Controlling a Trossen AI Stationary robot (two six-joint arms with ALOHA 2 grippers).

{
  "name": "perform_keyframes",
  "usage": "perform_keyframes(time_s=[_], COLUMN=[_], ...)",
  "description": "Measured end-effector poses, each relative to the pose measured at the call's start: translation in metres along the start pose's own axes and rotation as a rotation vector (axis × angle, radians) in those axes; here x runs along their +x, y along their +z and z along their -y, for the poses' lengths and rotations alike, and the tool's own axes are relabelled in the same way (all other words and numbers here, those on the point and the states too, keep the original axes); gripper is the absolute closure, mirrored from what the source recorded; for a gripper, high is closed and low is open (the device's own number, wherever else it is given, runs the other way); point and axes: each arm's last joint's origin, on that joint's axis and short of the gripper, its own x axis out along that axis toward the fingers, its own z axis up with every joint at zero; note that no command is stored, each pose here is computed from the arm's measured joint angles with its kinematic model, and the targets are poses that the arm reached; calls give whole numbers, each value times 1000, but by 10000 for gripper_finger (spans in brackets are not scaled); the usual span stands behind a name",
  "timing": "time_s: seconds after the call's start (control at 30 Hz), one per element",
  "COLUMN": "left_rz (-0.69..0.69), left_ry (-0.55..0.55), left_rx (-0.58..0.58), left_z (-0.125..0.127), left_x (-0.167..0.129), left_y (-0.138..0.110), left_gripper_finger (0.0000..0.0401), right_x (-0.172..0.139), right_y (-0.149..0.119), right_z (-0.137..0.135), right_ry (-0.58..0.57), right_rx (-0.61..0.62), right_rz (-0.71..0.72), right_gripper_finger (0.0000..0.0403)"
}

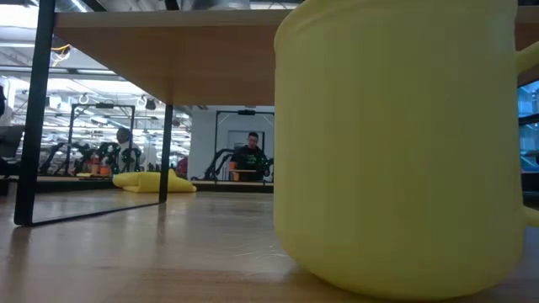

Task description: Stack small to large cups/mugs on shelf

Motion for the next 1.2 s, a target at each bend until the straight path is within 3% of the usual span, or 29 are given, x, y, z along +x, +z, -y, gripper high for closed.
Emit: perform_keyframes(time_s=[0.3, 0.57, 0.7, 0.77, 1.0, 1.1, 1.2], left_rz=[31, 8, 0, -43, -182, -237, -248], left_ry=[-91, -81, -74, -32, 304, 369, 411], left_rx=[-12, 16, 40, 65, 167, 155, 111], left_z=[2, 2, 2, 2, 3, 3, 1], left_x=[-3, -3, -8, -18, -95, -122, -132], left_y=[6, 3, 3, 4, 19, 17, 10], left_gripper_finger=[357, 395, 396, 397, 398, 399, 399], right_x=[0, 0, 0, 0, 0, 0, 0], right_y=[-1, -1, -1, -1, -1, -1, -1], right_z=[0, 0, 3, 5, 12, 13, 13], right_ry=[0, -2, -6, -11, -26, -27, -27], right_rx=[-1, 0, 5, 10, 24, 24, 13], right_rz=[-7, -8, -10, -12, -17, -17, -17], right_gripper_finger=[187, 187, 187, 187, 187, 187, 187])
